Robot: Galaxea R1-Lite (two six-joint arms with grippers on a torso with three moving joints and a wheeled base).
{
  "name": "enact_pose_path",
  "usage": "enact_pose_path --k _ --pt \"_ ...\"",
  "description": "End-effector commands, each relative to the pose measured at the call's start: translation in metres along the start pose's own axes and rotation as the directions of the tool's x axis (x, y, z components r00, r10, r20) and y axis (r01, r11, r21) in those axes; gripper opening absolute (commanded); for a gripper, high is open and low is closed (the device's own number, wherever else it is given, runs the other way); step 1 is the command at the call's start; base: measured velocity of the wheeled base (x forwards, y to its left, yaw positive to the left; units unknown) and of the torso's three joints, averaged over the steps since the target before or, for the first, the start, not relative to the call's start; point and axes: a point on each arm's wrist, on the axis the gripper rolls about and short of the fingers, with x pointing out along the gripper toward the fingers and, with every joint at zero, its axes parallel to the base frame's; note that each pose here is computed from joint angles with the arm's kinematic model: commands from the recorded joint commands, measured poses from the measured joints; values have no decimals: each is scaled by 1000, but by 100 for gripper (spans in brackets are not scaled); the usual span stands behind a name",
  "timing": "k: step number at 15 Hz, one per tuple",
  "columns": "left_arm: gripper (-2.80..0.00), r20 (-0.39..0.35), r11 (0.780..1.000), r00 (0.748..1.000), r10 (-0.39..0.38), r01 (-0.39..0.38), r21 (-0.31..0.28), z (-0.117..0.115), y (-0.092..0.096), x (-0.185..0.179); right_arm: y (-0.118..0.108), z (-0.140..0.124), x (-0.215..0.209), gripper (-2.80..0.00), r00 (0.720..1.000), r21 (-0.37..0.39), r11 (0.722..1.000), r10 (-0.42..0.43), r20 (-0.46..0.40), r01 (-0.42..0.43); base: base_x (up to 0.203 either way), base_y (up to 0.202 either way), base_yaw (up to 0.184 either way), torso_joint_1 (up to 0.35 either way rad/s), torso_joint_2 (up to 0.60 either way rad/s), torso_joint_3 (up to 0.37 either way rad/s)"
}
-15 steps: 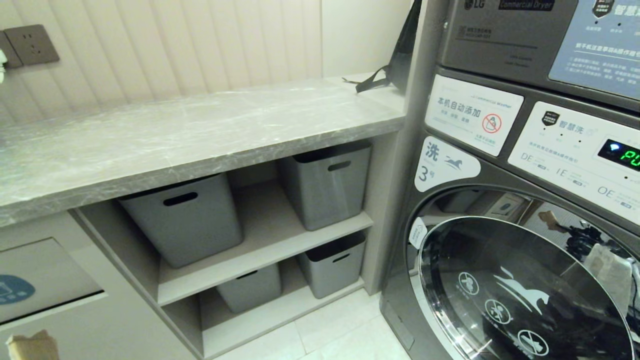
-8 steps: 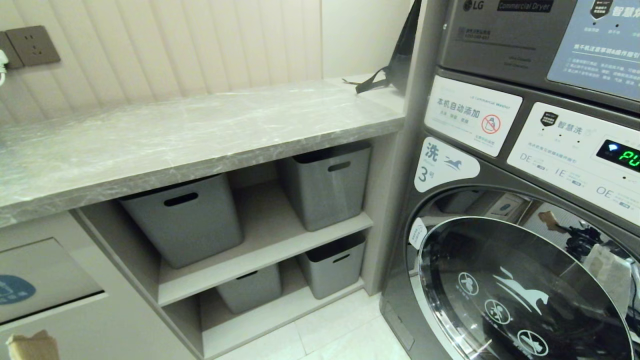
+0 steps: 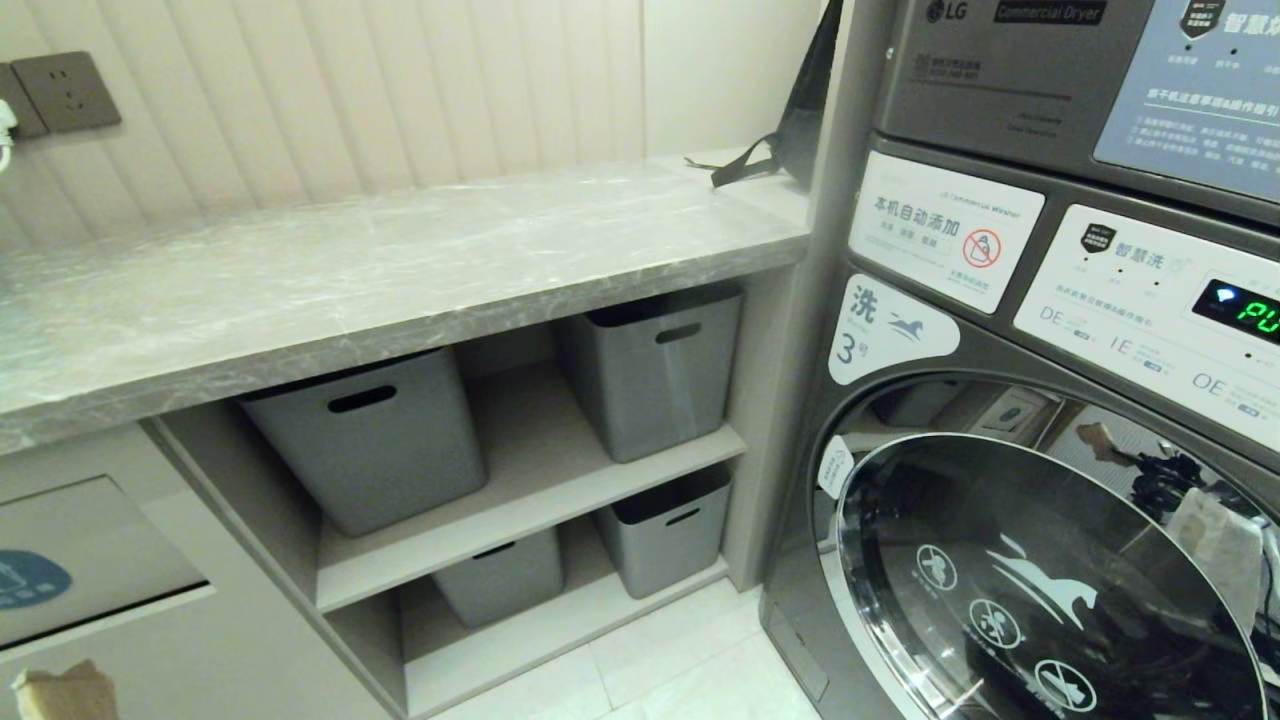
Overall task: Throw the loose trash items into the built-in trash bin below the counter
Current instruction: Put the garbage in the trash can
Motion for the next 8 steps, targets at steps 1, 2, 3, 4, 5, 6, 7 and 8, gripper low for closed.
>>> enact_pose_path --k 1,2,3,4,5,6,7,8 --pt "-280 0 1000 1000 0 0 1 0 0 0 0 0 0 -280 1000 -1 1000 1 2 -1 0 0 0 0 0 0" --pt "-280 -1 1000 1000 0 0 1 0 0 0 0 0 0 -280 1000 -1 1000 1 1 -1 0 0 0 0 0 0" --pt "-280 0 1000 1000 0 0 2 0 0 0 0 0 0 -280 1000 -1 1000 1 2 -1 0 0 0 0 0 0" --pt "-280 -1 1000 1000 0 0 1 0 0 0 0 0 0 -280 1000 -1 1000 1 0 -1 0 0 0 0 0 0" --pt "-280 -1 1000 1000 0 0 2 0 0 0 0 0 0 -280 1000 -1 1000 1 2 -1 0 0 0 0 0 0" --pt "-280 0 1000 1000 0 0 2 0 0 0 0 0 0 -280 1000 -1 1000 1 1 -1 0 0 0 0 0 0" --pt "-280 -1 1000 1000 1 -1 1 0 0 0 0 0 0 -280 1000 -1 1000 1 2 -1 2 55 7 -2 0 8" --pt "-280 -1 1000 1000 0 0 2 0 0 0 0 0 0 -280 1000 -1 1000 1 2 -1 1 118 6 7 2 12"
